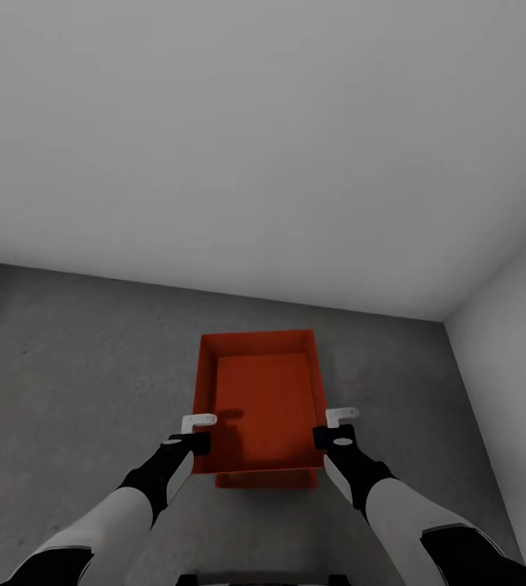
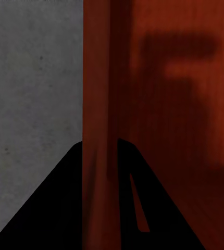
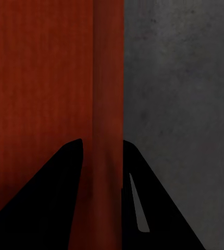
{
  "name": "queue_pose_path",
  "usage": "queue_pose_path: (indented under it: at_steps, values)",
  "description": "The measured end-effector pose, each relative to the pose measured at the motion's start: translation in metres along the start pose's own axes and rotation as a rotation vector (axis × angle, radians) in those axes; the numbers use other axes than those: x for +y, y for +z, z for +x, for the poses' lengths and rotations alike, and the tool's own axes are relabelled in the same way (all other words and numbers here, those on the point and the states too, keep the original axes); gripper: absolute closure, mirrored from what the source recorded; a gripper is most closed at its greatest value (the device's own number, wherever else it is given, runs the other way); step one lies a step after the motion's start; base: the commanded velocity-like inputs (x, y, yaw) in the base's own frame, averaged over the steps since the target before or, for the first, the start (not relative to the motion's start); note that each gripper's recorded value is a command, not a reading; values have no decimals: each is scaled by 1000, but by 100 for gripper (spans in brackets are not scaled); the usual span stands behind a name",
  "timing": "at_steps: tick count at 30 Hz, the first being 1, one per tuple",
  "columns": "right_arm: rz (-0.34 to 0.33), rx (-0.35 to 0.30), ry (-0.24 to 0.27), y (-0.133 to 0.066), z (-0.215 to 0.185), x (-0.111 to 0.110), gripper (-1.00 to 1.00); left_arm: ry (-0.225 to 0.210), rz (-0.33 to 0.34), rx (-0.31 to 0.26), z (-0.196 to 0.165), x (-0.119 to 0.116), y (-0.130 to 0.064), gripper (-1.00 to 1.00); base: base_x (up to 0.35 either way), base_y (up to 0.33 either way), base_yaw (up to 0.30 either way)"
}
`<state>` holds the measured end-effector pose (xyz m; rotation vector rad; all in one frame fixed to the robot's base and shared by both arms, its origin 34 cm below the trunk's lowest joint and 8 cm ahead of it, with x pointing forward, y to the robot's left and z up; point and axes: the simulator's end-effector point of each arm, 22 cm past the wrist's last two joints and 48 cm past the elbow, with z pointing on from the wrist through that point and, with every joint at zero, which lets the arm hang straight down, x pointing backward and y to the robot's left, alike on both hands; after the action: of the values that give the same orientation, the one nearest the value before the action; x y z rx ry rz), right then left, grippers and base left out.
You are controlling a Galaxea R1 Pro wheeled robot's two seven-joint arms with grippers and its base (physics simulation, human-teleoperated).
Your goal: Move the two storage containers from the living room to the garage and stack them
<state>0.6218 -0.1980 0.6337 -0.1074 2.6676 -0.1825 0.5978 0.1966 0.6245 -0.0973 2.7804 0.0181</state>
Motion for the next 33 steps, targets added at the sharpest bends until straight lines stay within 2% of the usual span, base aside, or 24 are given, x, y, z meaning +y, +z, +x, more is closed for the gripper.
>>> queue_pose_path:
  at_steps: [14,27,33]
  values:
    - [0,-2,1,0,-1,0,100,0,0,-2,-1,0,0,100,0,0,-13]
    - [0,-2,0,0,-1,0,100,0,0,-2,-1,0,0,100,0,0,-241]
    - [0,-2,0,0,-1,0,100,0,0,-2,-1,0,0,100,0,0,-60]
